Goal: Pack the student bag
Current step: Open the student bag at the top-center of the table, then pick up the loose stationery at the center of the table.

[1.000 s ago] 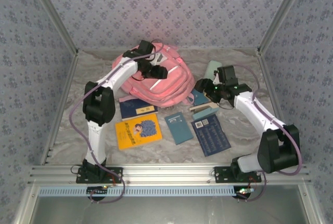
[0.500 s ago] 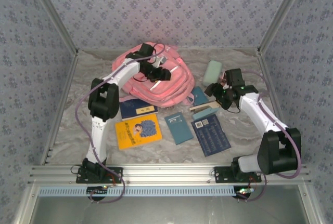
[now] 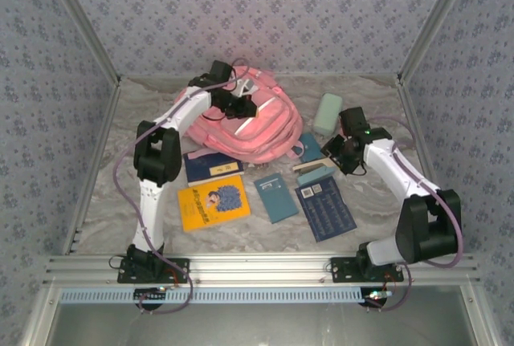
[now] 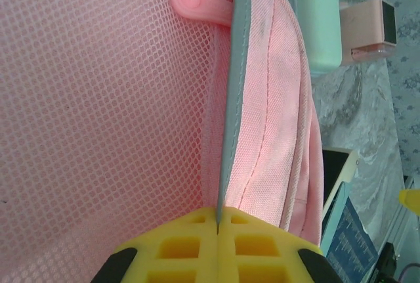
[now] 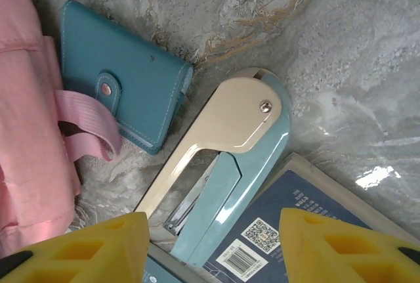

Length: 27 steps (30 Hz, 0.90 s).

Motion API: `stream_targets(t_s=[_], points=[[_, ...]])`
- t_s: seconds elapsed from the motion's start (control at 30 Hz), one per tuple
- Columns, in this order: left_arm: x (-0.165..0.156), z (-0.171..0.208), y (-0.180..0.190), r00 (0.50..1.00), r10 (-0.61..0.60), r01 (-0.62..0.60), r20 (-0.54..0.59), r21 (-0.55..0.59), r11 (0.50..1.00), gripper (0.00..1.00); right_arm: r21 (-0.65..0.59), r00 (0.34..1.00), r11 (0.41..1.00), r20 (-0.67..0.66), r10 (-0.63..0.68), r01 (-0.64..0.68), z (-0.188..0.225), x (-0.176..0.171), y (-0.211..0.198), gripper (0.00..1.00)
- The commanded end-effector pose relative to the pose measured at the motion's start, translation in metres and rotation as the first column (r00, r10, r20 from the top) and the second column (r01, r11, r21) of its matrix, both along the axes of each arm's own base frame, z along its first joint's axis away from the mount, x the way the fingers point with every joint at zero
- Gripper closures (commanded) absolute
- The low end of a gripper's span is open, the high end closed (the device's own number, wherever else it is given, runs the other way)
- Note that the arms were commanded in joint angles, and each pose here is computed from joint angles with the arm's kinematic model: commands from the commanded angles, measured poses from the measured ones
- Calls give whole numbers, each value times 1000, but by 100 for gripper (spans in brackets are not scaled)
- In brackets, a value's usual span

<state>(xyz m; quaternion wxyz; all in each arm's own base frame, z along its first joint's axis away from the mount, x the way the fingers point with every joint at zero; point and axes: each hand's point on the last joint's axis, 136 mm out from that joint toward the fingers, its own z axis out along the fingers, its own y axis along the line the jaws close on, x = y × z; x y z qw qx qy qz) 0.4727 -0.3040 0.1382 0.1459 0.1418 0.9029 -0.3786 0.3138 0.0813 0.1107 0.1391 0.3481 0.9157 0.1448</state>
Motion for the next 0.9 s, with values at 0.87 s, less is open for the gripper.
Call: stream_targets(t_s=[0.87], points=[[25, 153, 57, 961, 211, -167, 182, -228, 959, 100, -7, 907, 959, -323, -271, 284, -85, 1, 27, 17]])
